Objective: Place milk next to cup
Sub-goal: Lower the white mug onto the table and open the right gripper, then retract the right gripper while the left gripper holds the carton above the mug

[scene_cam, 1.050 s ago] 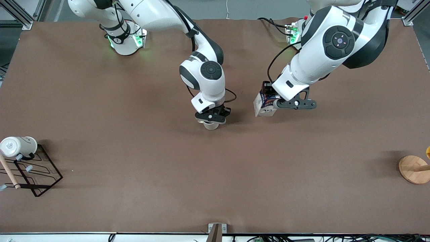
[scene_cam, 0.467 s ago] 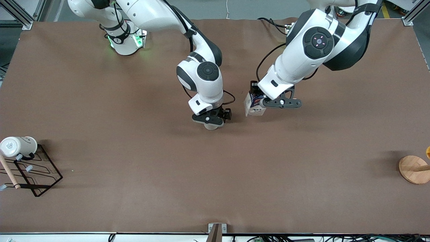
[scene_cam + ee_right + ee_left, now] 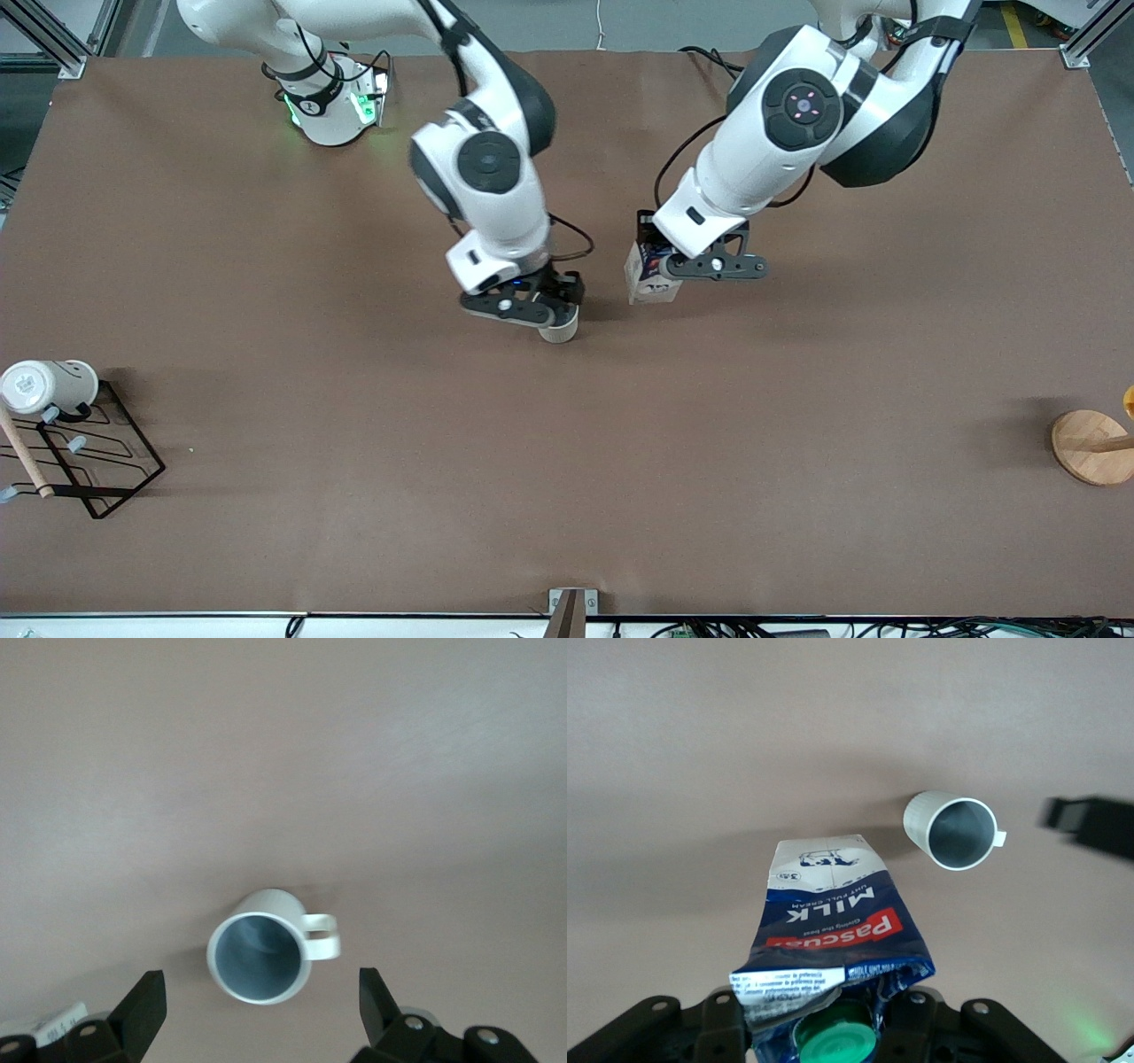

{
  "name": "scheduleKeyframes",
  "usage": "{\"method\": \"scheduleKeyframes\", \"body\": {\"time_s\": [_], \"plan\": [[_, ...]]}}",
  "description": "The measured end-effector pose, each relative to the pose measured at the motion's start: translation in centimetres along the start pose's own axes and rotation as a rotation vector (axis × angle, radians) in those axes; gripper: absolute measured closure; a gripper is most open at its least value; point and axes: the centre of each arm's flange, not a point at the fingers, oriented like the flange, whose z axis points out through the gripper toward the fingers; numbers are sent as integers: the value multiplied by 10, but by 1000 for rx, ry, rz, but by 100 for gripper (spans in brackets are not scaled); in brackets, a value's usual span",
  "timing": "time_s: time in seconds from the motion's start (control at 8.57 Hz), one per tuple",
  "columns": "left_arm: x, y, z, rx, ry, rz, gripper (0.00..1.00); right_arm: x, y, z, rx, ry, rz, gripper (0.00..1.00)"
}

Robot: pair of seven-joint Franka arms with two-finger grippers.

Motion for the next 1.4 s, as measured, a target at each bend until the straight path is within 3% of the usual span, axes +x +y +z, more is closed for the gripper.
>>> {"method": "scheduleKeyframes", "body": {"time_s": [0.47, 0.82, 1.4], "plan": [[-41, 56, 38, 45, -15, 4, 52, 97, 184, -87, -22, -71, -59, 1], [-70, 88, 50, 36, -7, 22, 52, 150, 323, -122, -11, -46, -131, 0], [-79, 118, 89, 12, 34, 81, 52, 144, 408, -178, -54, -25, -151, 0]]}}
